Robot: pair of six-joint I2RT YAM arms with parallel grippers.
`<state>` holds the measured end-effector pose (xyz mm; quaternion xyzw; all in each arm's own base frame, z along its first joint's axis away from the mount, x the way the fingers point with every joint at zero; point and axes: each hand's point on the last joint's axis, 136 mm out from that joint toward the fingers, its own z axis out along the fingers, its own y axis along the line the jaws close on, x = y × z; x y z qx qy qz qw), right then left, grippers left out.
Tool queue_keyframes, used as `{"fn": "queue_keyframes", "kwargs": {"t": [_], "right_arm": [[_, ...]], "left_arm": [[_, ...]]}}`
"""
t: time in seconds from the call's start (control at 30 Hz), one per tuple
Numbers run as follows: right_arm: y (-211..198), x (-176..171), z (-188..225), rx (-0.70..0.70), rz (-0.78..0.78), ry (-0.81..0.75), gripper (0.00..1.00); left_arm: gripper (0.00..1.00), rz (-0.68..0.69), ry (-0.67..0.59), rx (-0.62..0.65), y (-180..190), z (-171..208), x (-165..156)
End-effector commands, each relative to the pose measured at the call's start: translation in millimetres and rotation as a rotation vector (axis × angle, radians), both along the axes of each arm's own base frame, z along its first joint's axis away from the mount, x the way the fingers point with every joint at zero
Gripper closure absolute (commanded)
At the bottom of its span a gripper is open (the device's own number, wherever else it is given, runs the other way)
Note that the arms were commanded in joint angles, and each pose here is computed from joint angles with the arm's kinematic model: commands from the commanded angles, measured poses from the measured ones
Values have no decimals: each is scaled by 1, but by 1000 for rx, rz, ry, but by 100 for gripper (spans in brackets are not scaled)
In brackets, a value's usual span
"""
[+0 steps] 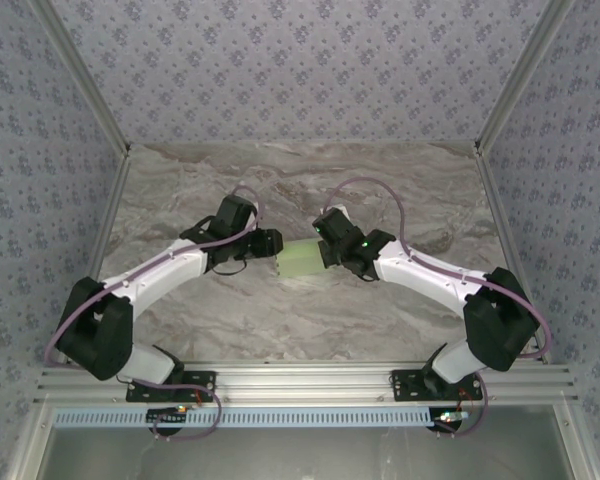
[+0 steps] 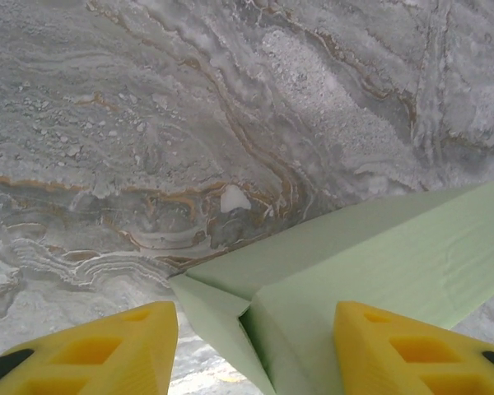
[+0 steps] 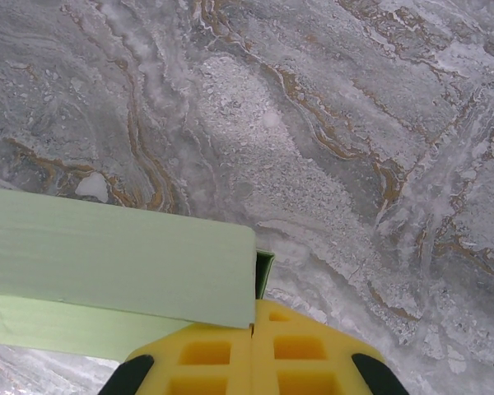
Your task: Fold the paper box
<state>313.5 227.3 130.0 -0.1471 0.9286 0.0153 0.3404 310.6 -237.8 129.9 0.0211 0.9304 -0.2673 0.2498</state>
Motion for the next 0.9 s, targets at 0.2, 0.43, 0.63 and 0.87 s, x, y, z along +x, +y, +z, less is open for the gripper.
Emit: {"fn": "queue_keyframes", "kwargs": {"t": [0.2,0.43,0.63,0.87], "right_arm": [[-7,-10,-17,-37,-13,48,94],[-5,-7,0,13,13,30,77],[1,-9,20,88,66,34,63],[-2,-16,36,209,106,56,53]], "left_arm": [[60,1,89,-27,-8,-41,-21],[67,36,118,28,8,-69,-33],[70,42,103,46,11,-70,-35],[71,25,95,60,7,-70,-40]]}}
